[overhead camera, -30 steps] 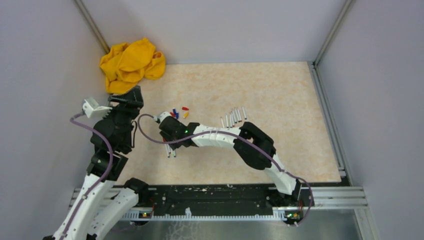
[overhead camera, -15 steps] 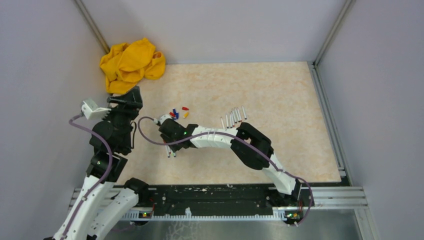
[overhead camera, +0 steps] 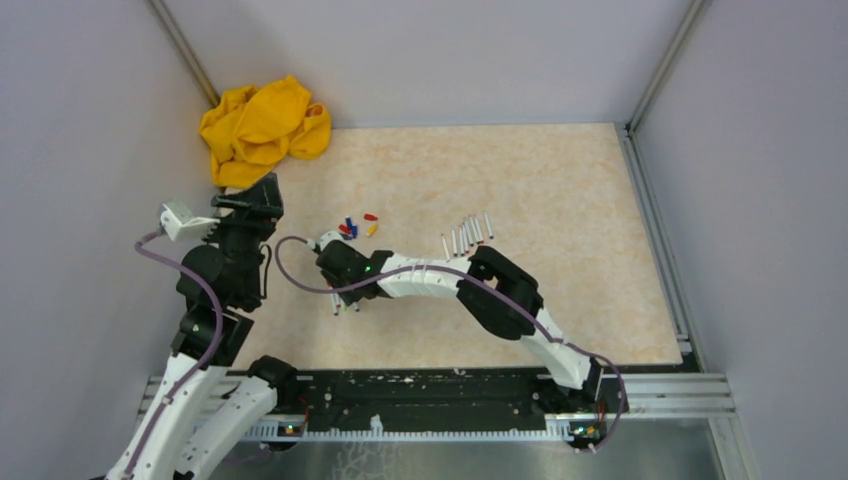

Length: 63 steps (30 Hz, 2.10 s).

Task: Open the pen caps

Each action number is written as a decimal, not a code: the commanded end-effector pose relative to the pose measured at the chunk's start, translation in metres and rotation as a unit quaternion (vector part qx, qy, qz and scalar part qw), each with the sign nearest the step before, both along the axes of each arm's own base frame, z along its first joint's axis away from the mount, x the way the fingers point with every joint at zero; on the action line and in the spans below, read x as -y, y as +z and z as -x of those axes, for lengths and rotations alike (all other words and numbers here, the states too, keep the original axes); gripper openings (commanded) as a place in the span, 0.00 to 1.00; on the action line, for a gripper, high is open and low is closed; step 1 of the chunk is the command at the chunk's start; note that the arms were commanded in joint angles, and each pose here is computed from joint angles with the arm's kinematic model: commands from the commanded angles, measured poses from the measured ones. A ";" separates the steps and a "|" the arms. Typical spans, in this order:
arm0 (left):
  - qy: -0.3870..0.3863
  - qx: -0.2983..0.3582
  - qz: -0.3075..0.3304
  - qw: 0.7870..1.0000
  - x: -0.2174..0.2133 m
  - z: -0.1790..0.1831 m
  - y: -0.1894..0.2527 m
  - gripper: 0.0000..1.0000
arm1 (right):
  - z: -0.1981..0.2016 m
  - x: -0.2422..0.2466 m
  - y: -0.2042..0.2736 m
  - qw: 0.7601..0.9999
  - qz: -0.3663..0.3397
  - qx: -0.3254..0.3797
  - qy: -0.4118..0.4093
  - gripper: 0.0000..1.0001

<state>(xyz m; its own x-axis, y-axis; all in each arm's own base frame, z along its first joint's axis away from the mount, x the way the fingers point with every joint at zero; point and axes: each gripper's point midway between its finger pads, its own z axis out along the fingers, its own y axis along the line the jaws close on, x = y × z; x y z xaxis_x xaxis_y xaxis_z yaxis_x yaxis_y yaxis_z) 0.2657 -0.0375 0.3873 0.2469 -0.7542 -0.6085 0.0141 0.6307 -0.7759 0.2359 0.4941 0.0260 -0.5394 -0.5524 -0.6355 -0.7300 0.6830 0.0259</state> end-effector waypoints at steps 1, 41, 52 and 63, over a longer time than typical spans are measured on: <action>0.001 0.010 -0.003 1.000 -0.001 0.002 0.005 0.75 | 0.003 -0.001 -0.009 1.000 0.026 0.011 -0.002 0.37; -0.222 -0.205 -0.013 0.953 0.129 -0.097 -0.145 0.95 | -0.065 0.106 0.123 0.974 -0.211 0.045 -0.070 0.00; -0.346 -0.272 0.039 0.897 0.170 -0.087 -0.207 0.88 | -0.086 0.111 0.154 0.961 -0.260 0.060 -0.067 0.00; -0.406 -0.300 0.081 0.859 0.196 -0.084 -0.237 0.72 | -0.091 0.114 0.162 0.958 -0.273 0.061 -0.066 0.00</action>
<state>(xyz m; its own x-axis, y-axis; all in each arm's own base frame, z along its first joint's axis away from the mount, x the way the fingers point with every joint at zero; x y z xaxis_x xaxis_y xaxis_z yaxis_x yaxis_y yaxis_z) 0.3502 -0.2227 0.1399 -0.7012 -0.6223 -0.3481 -0.0744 0.5493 -0.8323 0.3162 0.3728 0.1304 -0.5637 -0.1517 -0.8119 -0.6268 0.7188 0.3008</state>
